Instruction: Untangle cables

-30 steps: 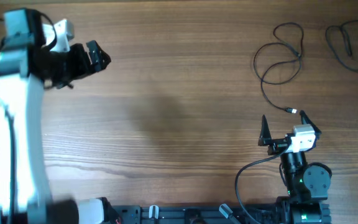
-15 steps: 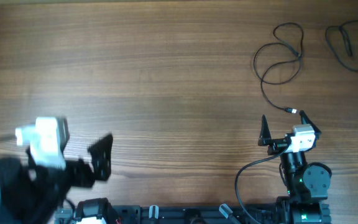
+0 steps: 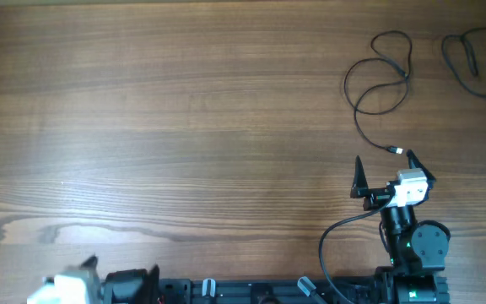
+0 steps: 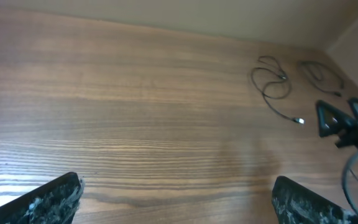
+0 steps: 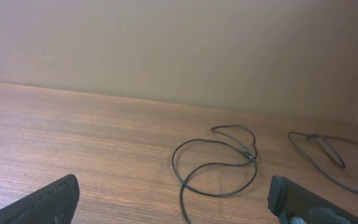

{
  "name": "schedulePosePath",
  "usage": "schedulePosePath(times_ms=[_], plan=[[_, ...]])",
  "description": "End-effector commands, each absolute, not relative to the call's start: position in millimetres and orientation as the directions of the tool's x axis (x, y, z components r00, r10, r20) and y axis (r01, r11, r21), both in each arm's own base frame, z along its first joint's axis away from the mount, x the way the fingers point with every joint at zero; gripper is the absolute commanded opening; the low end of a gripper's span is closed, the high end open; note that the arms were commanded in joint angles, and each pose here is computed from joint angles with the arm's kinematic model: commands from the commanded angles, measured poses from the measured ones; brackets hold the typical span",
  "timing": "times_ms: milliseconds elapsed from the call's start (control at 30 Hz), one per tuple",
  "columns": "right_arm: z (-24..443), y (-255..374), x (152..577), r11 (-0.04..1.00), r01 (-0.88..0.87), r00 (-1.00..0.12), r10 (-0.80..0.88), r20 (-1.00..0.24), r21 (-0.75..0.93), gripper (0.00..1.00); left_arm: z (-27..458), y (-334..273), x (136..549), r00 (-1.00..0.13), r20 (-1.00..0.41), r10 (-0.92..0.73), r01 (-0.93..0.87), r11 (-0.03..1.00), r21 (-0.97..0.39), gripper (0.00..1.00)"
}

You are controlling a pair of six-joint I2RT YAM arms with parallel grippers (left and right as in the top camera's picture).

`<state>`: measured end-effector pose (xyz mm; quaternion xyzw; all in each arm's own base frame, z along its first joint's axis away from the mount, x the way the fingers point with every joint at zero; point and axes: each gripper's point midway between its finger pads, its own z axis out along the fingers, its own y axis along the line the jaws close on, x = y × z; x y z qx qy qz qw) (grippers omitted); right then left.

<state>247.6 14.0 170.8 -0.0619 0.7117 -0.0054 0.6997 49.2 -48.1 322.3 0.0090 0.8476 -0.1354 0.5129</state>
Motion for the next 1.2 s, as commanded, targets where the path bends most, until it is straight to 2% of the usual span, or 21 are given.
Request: schedulePosePath(times_ms=[0, 167, 667, 900, 1167], plan=[[170, 13, 248, 0.992, -0.071, -0.015, -0.104, -0.994, -0.103, 1.00, 315, -51, 24, -0.427, -0.902, -0.068, 0.246, 0.951, -0.188, 1.00], [170, 13, 248, 0.992, -0.071, -0.015, -0.104, -0.994, -0.103, 1.00, 307, -51, 5, -0.411, -0.911, -0.043, 0.307, 0.934, -0.183, 1.00], [170, 13, 248, 0.992, -0.071, -0.015, -0.104, -0.994, -0.103, 1.00, 305, -50, -8, -0.349, -0.936, -0.045, 0.324, 0.931, -0.166, 1.00], [170, 13, 248, 0.992, -0.071, -0.015, -0.104, -0.994, -0.103, 1.00, 304, -50, -16, -0.298, -0.953, -0.060, 0.297, 0.943, -0.153, 1.00], [170, 13, 248, 0.992, -0.071, -0.015, -0.105, -0.994, -0.104, 1.00, 301, -51, -20, -0.298, -0.952, -0.073, 0.260, 0.953, -0.154, 1.00]])
